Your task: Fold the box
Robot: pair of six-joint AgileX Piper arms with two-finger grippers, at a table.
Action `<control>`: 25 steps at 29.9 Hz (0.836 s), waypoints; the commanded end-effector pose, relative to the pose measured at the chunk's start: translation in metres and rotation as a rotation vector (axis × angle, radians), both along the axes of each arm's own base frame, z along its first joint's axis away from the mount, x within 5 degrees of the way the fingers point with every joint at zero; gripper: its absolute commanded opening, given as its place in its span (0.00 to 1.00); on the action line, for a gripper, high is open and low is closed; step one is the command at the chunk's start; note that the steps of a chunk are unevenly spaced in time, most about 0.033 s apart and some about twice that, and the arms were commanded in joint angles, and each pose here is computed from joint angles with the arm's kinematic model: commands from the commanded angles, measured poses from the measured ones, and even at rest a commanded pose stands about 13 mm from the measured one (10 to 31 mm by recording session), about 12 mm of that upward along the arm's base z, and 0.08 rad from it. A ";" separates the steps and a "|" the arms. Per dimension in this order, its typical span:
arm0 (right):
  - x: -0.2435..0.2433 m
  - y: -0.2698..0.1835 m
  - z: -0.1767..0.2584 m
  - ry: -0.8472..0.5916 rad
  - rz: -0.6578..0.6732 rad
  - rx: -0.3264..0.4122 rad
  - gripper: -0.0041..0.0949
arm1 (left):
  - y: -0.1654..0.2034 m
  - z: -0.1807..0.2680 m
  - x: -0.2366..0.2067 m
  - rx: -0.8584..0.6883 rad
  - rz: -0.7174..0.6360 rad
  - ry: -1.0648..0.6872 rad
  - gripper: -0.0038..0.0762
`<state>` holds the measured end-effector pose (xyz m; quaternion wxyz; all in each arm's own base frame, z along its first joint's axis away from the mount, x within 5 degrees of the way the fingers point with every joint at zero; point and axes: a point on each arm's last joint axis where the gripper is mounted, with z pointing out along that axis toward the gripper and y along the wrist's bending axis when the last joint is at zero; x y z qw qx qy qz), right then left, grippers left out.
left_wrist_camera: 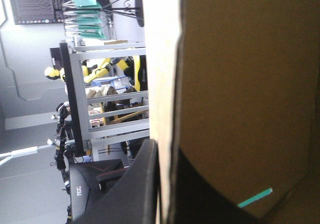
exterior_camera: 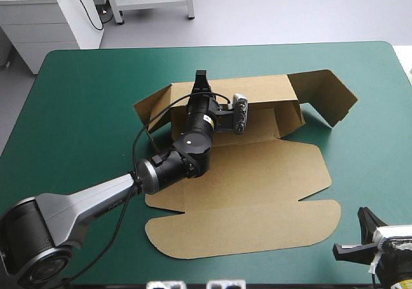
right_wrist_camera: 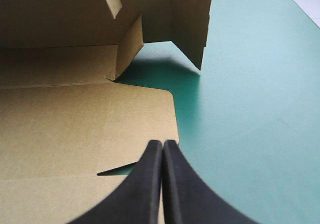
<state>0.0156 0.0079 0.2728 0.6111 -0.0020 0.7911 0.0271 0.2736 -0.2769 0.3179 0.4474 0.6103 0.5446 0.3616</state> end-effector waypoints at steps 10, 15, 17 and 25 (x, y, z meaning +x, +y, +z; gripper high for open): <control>-0.005 0.000 0.014 -0.120 -0.009 -0.001 0.02 | 0.003 0.022 0.010 -0.151 0.043 -0.195 0.04; -0.005 0.000 0.014 -0.118 -0.009 0.000 0.02 | 0.006 0.012 0.019 -0.144 0.085 -0.178 0.04; -0.005 0.000 0.014 -0.118 -0.009 0.000 0.02 | 0.005 0.011 0.019 -0.143 0.072 -0.173 0.04; -0.004 0.000 0.014 -0.116 -0.011 0.000 0.02 | 0.000 0.002 0.022 -0.142 0.038 -0.144 0.04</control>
